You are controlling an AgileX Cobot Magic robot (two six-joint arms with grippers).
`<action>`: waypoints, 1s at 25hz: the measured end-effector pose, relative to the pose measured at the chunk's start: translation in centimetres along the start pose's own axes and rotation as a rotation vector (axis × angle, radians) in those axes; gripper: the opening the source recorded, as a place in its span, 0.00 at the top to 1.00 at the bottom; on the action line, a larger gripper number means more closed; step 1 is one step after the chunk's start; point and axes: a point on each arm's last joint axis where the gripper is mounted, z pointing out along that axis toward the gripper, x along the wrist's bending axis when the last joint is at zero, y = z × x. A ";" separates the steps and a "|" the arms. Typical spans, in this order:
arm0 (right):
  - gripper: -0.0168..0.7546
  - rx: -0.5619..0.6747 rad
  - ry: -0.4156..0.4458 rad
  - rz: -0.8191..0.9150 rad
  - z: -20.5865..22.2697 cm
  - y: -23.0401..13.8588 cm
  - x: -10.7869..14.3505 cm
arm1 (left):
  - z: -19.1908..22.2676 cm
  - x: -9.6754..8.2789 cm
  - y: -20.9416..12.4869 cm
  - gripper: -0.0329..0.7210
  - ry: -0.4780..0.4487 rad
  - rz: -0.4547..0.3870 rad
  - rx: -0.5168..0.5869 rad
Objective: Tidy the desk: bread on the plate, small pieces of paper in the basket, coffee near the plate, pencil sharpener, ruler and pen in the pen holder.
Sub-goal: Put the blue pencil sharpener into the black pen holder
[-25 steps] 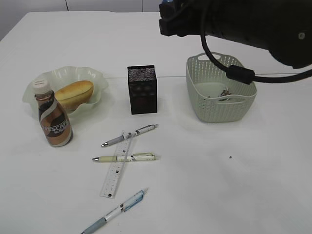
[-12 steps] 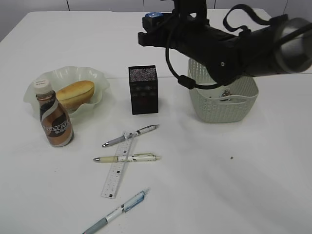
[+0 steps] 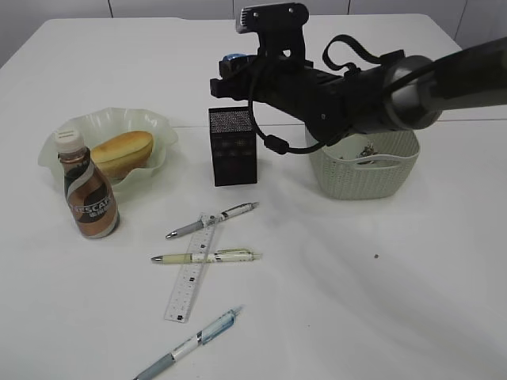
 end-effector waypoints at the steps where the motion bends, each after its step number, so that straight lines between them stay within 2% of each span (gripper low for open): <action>1: 0.59 0.006 0.000 0.001 0.3 -0.4 0.0 | 0.0 0.0 0.0 0.31 0.000 0.000 0.000; 14: 0.59 0.057 0.007 -0.005 2.1 -3.2 0.0 | 0.0 0.0 0.0 0.31 0.000 0.000 0.000; 25: 0.59 0.113 0.007 -0.012 2.4 -3.6 0.0 | 0.0 0.0 0.0 0.31 0.000 0.000 0.000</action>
